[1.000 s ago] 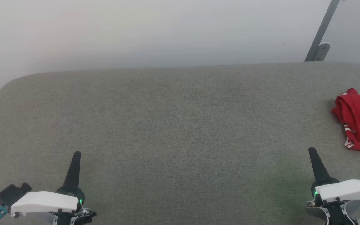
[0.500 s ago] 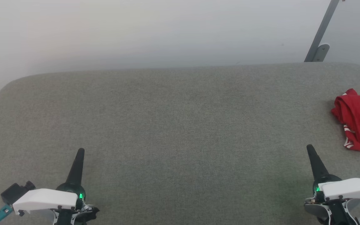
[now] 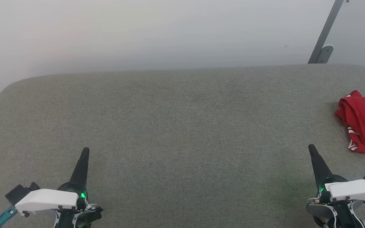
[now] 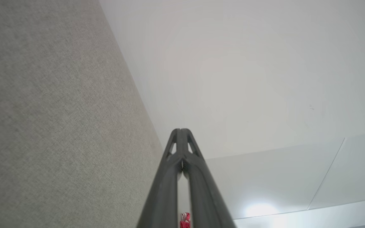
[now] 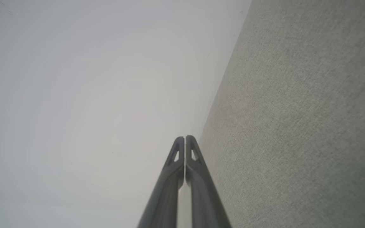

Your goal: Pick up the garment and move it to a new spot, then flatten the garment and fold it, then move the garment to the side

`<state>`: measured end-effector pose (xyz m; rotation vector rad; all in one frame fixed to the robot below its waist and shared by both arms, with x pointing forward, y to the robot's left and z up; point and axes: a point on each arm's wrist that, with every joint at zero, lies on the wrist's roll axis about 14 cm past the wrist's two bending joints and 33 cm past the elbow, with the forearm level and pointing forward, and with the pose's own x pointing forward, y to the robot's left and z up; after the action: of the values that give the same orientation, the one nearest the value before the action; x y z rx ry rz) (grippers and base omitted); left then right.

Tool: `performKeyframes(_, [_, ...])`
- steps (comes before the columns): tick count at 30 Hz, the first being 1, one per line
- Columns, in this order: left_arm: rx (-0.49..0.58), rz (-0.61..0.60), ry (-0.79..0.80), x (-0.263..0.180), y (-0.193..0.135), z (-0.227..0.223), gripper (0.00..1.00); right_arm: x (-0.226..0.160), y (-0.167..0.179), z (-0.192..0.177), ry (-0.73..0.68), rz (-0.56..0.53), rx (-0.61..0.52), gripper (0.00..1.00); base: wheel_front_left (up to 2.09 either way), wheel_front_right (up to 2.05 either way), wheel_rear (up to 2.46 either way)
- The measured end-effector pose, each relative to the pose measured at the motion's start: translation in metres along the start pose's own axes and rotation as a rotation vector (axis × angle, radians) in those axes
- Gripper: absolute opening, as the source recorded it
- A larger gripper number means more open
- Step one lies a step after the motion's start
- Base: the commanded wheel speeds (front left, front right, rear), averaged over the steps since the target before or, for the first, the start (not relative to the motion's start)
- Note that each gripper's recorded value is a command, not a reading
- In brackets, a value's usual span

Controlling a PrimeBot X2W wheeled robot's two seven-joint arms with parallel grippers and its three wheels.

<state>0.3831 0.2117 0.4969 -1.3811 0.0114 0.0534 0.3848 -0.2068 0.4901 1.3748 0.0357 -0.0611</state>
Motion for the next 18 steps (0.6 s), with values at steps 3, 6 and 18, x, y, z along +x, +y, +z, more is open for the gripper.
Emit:
performKeyframes(3, [-0.015, -0.001, 0.004, 0.0000, -0.0001, -0.0009, 0.00, 0.0000, 0.0008, -0.0002, 0.001, 0.003, 0.015, 0.00, 0.00, 0.00, 0.00])
performKeyframes(6, [-0.041, -0.004, 0.005, 0.0003, -0.0009, -0.0020, 0.00, 0.0000, 0.0018, -0.0011, 0.004, 0.007, 0.039, 0.00, 0.00, 0.00, 0.00])
performKeyframes(18, [-0.121, -0.015, 0.020, 0.0016, -0.0043, -0.0073, 0.00, 0.0011, 0.0085, -0.0023, 0.010, 0.030, 0.120, 0.00, 0.00, 0.00, 0.00])
